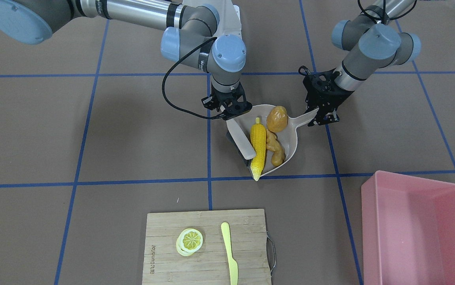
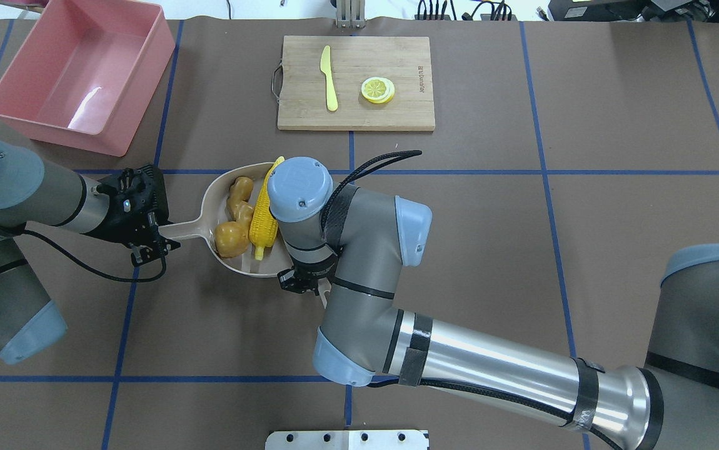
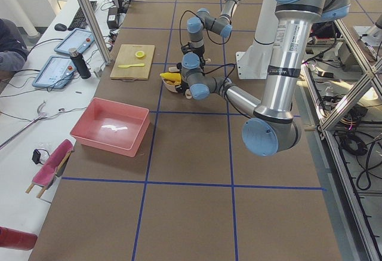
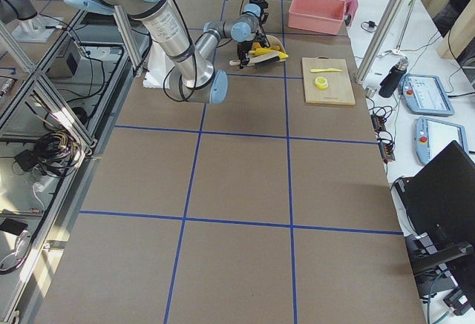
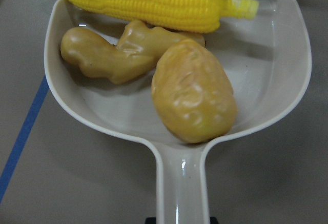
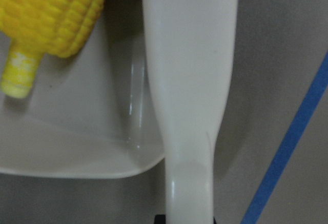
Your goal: Sweep and dump trash into bin
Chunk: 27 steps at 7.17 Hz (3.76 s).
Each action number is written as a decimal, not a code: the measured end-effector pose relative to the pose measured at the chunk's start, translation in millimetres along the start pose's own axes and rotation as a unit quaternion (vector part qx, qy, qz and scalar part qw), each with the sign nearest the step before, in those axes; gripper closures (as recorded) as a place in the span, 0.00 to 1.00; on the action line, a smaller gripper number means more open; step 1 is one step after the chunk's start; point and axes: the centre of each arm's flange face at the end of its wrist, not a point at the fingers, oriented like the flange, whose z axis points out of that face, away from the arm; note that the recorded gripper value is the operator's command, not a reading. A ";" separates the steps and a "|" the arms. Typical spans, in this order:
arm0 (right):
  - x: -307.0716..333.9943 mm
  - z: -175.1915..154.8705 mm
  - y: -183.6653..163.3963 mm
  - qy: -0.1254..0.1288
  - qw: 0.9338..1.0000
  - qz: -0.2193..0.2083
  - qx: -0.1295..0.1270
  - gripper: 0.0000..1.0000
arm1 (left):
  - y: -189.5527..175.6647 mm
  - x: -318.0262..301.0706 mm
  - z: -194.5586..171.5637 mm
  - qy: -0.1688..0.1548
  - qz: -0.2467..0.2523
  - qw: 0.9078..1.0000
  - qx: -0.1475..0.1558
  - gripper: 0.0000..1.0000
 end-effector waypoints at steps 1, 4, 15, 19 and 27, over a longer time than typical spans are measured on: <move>-8.2 -1.1 3.5 -0.008 1.000 0.004 0.001 1.00 | 1.1 -0.1 0.4 0.000 -0.001 1.000 -0.001 1.00; -15.9 -2.5 9.0 -0.018 1.000 0.010 -0.004 1.00 | 3.4 0.1 1.9 0.001 -0.001 1.000 -0.003 1.00; 63.3 -36.5 87.6 -0.009 1.000 0.007 -0.020 1.00 | -12.9 11.2 -16.1 0.001 -0.004 0.996 0.088 1.00; 115.6 -96.4 137.2 -0.009 1.000 0.009 -0.011 1.00 | -16.9 13.9 -37.9 -0.003 -0.014 0.987 0.161 1.00; 351.5 -221.5 186.6 0.029 0.998 0.054 0.020 1.00 | 282.4 -137.1 -271.0 -0.092 -0.292 0.942 0.140 1.00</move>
